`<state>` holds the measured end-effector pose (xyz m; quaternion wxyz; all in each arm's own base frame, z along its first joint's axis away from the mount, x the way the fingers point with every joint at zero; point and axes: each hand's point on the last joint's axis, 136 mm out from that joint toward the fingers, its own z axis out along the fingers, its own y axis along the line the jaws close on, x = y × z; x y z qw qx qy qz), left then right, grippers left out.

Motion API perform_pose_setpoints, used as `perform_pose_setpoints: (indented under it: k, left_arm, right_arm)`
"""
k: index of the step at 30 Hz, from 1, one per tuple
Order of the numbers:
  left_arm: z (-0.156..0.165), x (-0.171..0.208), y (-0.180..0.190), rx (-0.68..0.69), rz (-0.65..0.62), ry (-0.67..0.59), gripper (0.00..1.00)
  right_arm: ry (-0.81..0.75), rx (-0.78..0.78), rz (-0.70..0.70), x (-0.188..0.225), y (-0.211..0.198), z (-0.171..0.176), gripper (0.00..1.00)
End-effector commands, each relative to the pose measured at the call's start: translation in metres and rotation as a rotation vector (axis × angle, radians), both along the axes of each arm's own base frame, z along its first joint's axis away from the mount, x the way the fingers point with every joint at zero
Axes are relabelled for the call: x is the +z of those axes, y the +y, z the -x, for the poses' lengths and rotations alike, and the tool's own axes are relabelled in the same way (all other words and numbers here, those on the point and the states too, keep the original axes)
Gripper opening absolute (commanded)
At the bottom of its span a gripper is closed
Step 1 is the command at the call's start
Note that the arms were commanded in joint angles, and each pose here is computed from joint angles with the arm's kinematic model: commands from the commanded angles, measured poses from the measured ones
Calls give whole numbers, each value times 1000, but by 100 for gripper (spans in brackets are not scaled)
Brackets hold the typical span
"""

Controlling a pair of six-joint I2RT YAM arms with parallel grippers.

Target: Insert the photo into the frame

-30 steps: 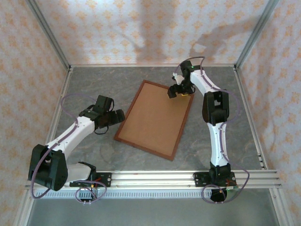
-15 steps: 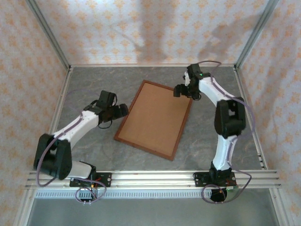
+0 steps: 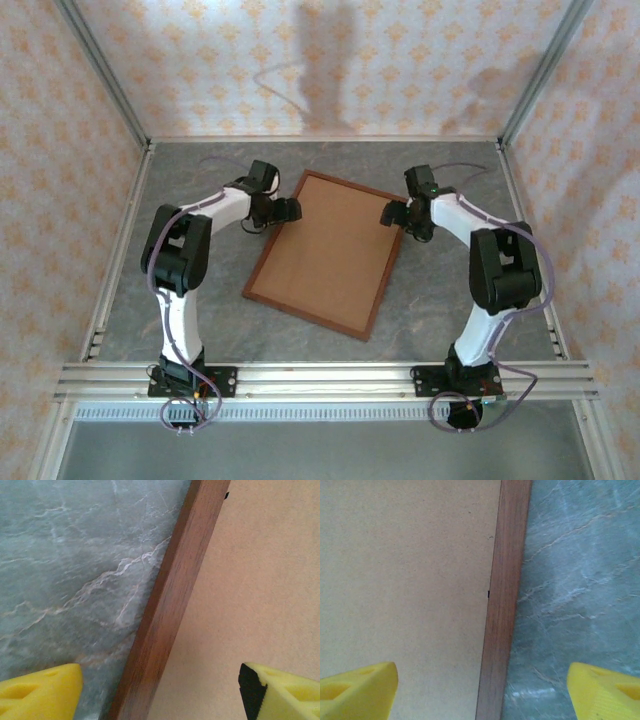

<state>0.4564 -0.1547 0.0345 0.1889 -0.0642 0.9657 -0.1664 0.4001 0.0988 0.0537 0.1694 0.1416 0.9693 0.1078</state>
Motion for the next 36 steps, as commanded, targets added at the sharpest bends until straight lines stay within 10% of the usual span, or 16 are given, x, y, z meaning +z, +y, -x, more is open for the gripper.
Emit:
perform_pose_setpoints:
  k: [1,21,30,36]
  left_arm:
    - [10,-4,-12,-69,6,46,78]
    - [111,-30,4,-9,7,119,21]
    - [132,-34,25,42,-53,114,15]
    - [133,-32,30,50,-76,102,15]
  right_arm:
    - [-8,-17,-74,-10,11,-7,85]
    - [25,136,-173,-6,50,6,60]
    - [19,105,36,32,-5,5,71]
    - [86,83,54,22,-13,3,56]
